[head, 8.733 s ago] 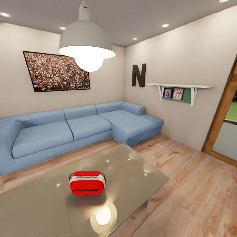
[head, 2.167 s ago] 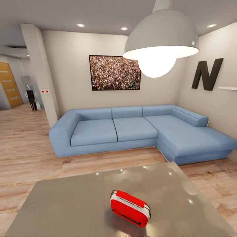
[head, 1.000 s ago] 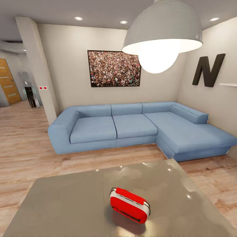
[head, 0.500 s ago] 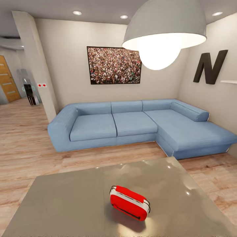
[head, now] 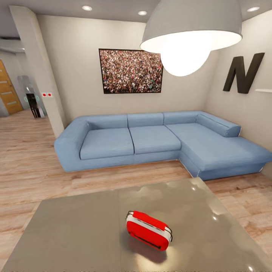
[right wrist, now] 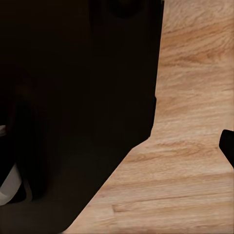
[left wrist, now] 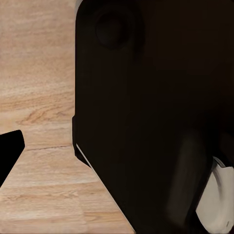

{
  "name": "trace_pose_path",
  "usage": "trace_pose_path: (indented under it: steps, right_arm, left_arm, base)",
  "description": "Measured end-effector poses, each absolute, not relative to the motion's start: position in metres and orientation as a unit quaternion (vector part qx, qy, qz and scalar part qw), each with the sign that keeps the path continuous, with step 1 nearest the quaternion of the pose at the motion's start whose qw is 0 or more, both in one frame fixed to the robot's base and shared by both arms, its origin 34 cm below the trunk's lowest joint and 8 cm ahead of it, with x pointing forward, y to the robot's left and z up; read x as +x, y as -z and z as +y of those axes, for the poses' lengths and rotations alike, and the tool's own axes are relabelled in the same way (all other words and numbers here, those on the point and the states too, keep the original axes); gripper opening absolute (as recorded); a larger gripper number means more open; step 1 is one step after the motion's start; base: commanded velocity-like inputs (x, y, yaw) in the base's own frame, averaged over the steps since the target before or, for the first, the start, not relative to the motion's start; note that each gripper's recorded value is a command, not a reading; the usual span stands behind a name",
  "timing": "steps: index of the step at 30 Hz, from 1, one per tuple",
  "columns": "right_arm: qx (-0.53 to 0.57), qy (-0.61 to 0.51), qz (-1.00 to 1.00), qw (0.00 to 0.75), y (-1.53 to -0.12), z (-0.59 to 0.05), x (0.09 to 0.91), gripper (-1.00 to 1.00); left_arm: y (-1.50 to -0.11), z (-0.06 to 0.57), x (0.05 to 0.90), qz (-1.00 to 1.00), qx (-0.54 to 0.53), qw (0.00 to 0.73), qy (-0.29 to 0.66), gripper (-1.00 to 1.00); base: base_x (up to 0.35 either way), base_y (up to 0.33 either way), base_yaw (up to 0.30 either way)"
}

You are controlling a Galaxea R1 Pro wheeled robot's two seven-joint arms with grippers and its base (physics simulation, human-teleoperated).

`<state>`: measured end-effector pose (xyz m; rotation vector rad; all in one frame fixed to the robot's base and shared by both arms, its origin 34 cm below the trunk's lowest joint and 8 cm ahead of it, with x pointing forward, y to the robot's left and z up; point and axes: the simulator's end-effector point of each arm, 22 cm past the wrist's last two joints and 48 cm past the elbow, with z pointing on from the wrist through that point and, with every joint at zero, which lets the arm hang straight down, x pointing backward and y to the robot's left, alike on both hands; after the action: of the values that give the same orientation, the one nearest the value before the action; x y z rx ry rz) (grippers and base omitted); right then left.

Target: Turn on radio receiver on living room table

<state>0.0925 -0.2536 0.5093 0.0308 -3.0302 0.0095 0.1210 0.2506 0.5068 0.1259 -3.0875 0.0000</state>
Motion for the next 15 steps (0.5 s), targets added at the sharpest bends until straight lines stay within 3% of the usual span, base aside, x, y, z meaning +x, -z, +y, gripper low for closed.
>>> trace_pose_path:
  steps: [15]
  right_arm:
    - [0.01,-0.003,-0.998,0.067,-0.5105,-0.2536,0.0834,1.0]
  left_arm:
    - [-0.5073,0.2495,0.1119,-0.998,0.041,0.038,0.0,1.0]
  base:
    - [0.0,0.0,0.0]
